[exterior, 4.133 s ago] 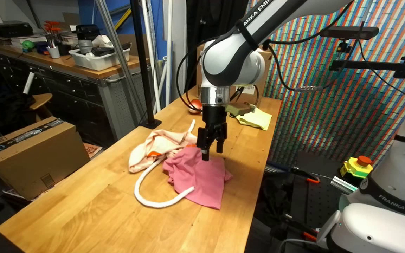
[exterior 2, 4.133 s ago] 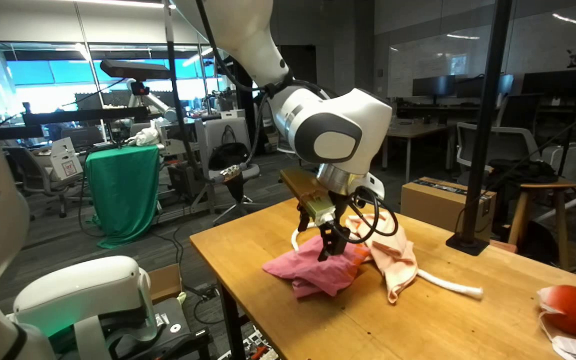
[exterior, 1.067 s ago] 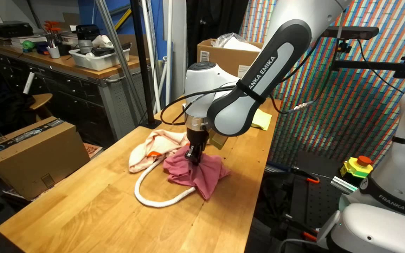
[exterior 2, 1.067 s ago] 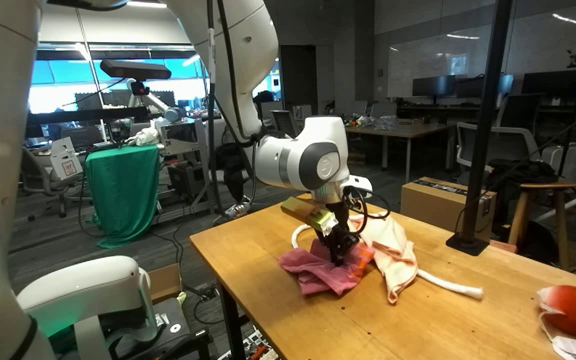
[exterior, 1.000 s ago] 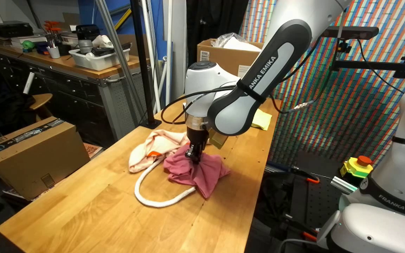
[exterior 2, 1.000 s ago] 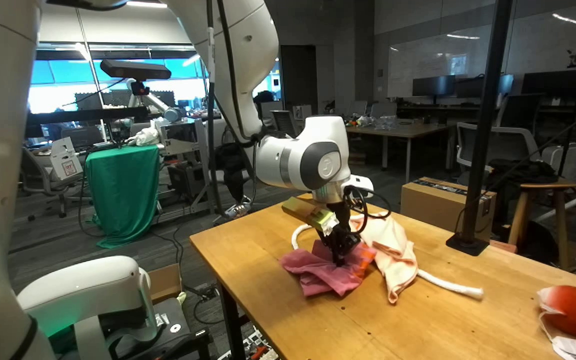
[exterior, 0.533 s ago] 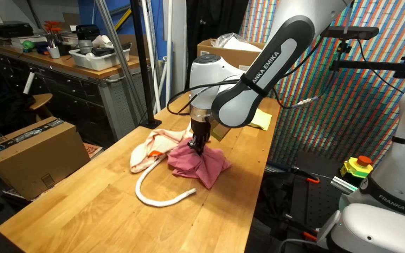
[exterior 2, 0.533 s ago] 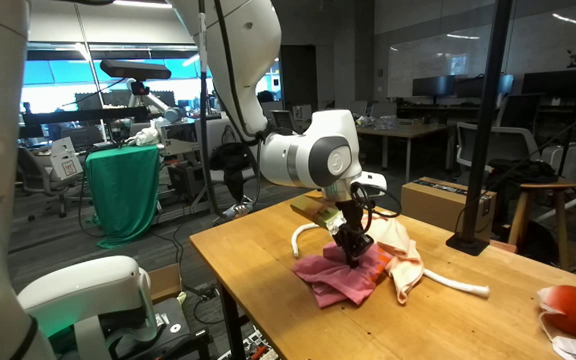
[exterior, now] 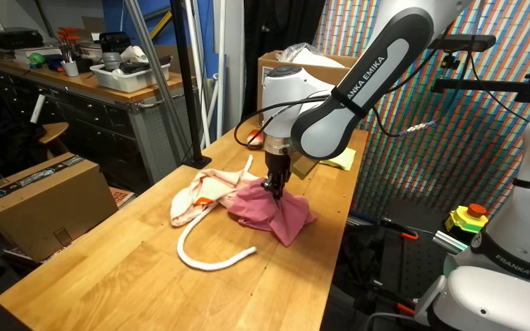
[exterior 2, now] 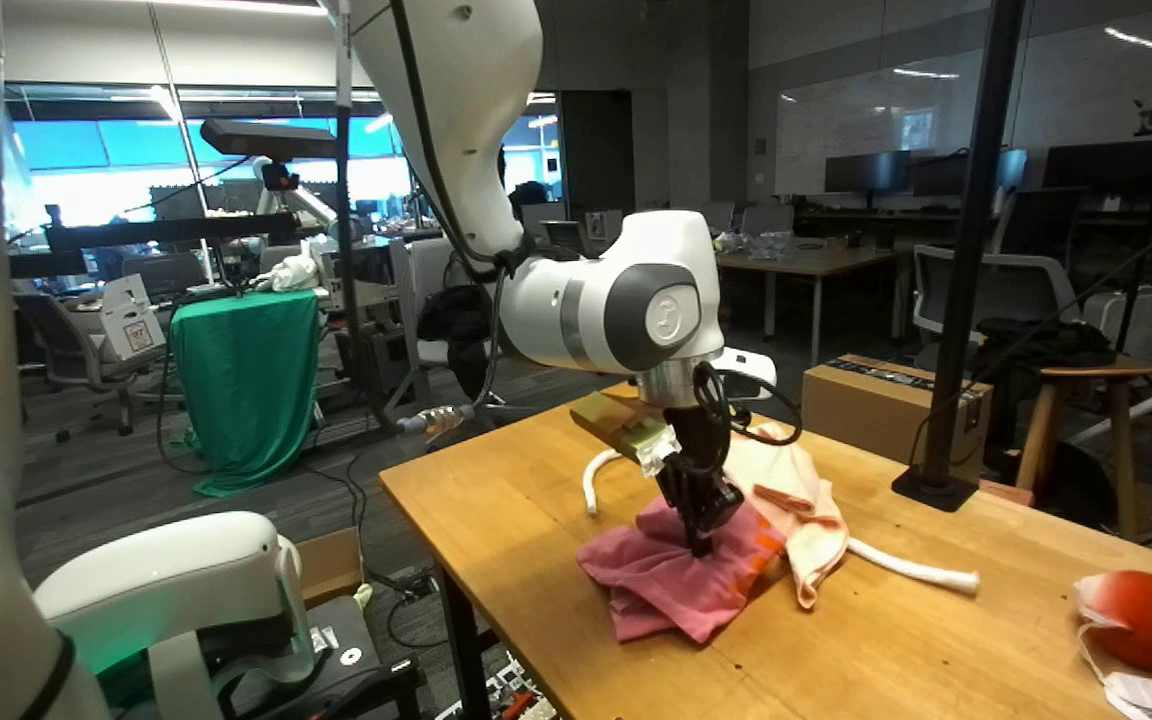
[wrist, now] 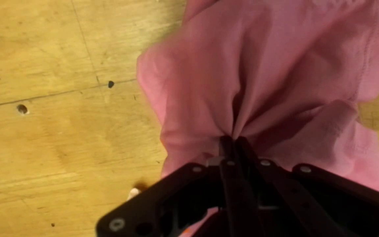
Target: Move the radish toy, yellow towel and pink t-shirt to the right, move the peach t-shirt to the left
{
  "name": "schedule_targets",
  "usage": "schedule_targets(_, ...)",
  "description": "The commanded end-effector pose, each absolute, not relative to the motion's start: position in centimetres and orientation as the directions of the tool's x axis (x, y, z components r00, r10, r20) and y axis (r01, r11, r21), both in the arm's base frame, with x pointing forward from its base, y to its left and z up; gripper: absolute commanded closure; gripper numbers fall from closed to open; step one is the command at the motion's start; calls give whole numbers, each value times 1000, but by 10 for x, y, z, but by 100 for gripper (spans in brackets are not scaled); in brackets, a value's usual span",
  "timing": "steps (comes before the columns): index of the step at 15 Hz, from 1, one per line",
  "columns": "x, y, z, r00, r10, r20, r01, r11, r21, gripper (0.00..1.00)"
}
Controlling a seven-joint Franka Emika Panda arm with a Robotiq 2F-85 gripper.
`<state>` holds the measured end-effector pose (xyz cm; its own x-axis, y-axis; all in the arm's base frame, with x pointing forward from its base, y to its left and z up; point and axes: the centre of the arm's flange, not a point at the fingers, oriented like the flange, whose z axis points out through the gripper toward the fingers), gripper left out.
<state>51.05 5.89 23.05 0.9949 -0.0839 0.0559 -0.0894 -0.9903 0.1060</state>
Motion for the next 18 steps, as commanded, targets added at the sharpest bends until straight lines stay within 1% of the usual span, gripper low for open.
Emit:
schedule_targets(1, 492, 55, 246, 996, -84, 17, -86, -989, 121, 94)
schedule_targets(6, 477, 44, 254, 993, -118, -5, -116, -984, 134, 94)
schedule_targets(18, 445, -6, 259, 951, -309, -16, -303, -942, 143, 94)
